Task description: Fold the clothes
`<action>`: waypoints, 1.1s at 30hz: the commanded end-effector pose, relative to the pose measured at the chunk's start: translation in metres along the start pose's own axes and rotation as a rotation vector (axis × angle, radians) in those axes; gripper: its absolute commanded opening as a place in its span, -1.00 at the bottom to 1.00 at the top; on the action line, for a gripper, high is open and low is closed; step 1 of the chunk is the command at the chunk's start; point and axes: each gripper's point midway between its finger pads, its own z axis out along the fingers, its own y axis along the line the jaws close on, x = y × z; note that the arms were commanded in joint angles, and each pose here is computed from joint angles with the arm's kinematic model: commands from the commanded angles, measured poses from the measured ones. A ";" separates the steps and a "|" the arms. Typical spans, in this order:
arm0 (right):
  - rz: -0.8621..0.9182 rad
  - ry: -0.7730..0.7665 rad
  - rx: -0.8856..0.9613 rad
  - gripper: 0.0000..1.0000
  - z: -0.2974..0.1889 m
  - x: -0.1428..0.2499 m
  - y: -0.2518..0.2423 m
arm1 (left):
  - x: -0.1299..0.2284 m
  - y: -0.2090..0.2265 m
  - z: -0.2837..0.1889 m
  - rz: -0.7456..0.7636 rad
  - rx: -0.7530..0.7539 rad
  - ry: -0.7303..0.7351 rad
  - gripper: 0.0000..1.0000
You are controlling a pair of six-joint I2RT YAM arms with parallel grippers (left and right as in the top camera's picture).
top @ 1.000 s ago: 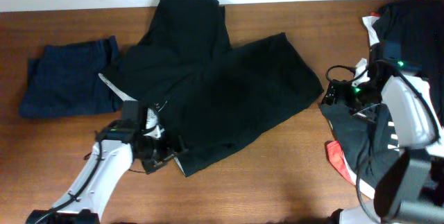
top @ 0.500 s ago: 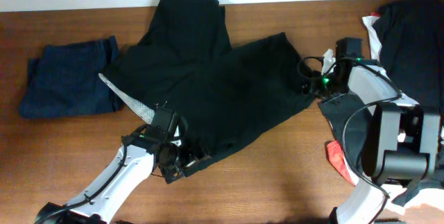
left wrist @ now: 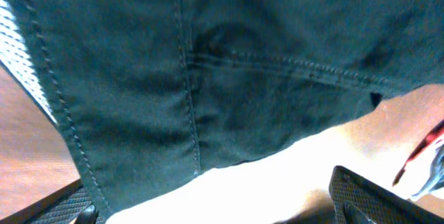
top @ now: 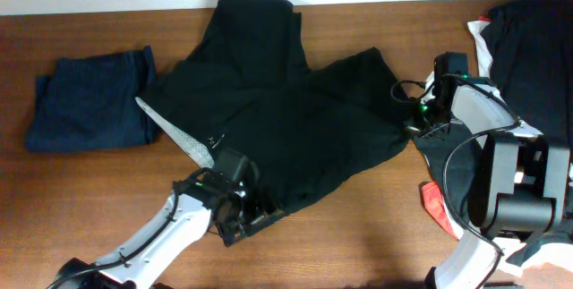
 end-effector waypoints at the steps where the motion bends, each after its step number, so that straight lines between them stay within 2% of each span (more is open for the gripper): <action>1: 0.016 0.008 0.030 -0.88 0.003 0.000 -0.007 | 0.014 0.005 0.009 -0.105 -0.053 0.005 0.98; 5: 0.017 0.016 0.033 -0.87 0.003 0.002 -0.008 | 0.007 0.012 0.010 -0.197 -0.096 -0.069 0.97; 7: 0.018 0.023 0.034 -0.87 0.003 0.004 -0.008 | -0.004 0.019 0.009 -0.195 -0.129 -0.136 0.23; 8: 0.019 0.030 0.036 -0.87 0.002 0.005 -0.008 | -0.009 0.023 0.008 -0.194 -0.146 -0.170 -0.24; 9: 0.021 0.038 0.038 -0.87 0.002 0.007 -0.009 | -0.013 0.026 0.007 -0.194 -0.159 -0.195 -0.50; 11: 0.023 0.052 0.041 -0.87 0.002 0.011 -0.010 | -0.016 0.027 0.006 -0.193 -0.167 -0.213 -0.75; 14: 0.026 0.064 0.044 -0.87 0.002 0.014 -0.011 | -0.016 0.027 0.006 -0.189 -0.168 -0.212 -0.99; 17: 0.028 0.082 0.048 -0.87 0.001 0.018 -0.011 | -0.023 0.033 0.003 -0.169 -0.192 -0.249 -0.99; 22: 0.040 0.139 0.013 -0.92 -0.005 0.029 -0.004 | -0.076 0.079 -0.029 -0.135 -0.301 -0.364 -0.99; 25: 0.082 0.193 -0.110 -0.92 -0.012 0.037 0.019 | -0.125 0.098 -0.063 -0.144 -0.252 -0.446 -0.99; 28: 0.183 0.265 -0.126 -0.92 -0.016 0.053 0.025 | -0.156 0.093 -0.089 -0.142 -0.097 -0.481 -0.93; 31: 0.189 0.320 -0.097 -0.92 -0.017 0.068 0.028 | -0.145 0.083 -0.087 -0.152 0.010 -0.399 -0.70; 32: 0.181 0.330 -0.081 -0.92 -0.017 0.071 0.028 | -0.134 0.079 -0.083 -0.155 0.033 -0.344 -0.43; 33: 0.169 0.336 -0.067 -0.92 -0.017 0.074 0.029 | -0.123 0.076 -0.078 -0.159 0.046 -0.290 -0.03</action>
